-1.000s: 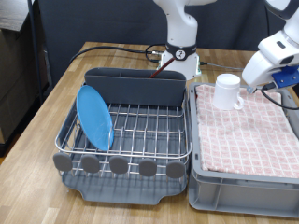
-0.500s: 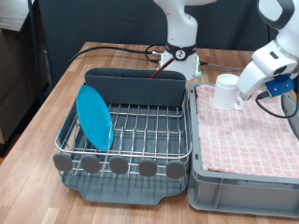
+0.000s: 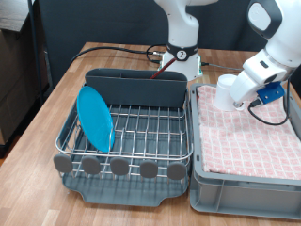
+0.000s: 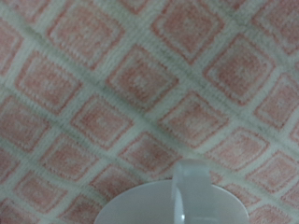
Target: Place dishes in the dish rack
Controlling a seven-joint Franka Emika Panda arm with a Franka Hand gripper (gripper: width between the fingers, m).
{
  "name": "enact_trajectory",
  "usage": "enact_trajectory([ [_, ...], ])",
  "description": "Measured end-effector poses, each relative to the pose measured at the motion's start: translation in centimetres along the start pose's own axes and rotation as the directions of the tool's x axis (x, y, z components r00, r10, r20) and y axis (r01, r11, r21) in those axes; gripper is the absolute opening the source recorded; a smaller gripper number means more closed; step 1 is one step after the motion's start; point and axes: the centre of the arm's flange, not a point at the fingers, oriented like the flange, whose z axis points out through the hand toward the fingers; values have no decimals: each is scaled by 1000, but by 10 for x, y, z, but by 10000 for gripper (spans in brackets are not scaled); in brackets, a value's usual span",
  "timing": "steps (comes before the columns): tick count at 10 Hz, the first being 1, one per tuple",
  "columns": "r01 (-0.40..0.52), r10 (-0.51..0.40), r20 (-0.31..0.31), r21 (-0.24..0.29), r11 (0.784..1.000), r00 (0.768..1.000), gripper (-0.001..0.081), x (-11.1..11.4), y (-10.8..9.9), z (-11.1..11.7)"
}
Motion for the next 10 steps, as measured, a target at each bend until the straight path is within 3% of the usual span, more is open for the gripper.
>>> enact_trajectory([
  [3,-1,1,4,-2,1000,1000,803,-2,4,10],
  [4,-2,2,2,0,1000,1000,692,-2,6,12],
  [5,-4,4,2,2,1000,1000,692,-3,7,14],
  [7,-7,7,0,6,1000,1000,356,-3,8,18],
  [8,-9,9,0,7,1000,1000,356,-3,9,19],
  [9,-11,11,1,7,1000,1000,196,-2,10,19],
  [10,-14,14,2,7,1000,1000,196,-2,11,20],
])
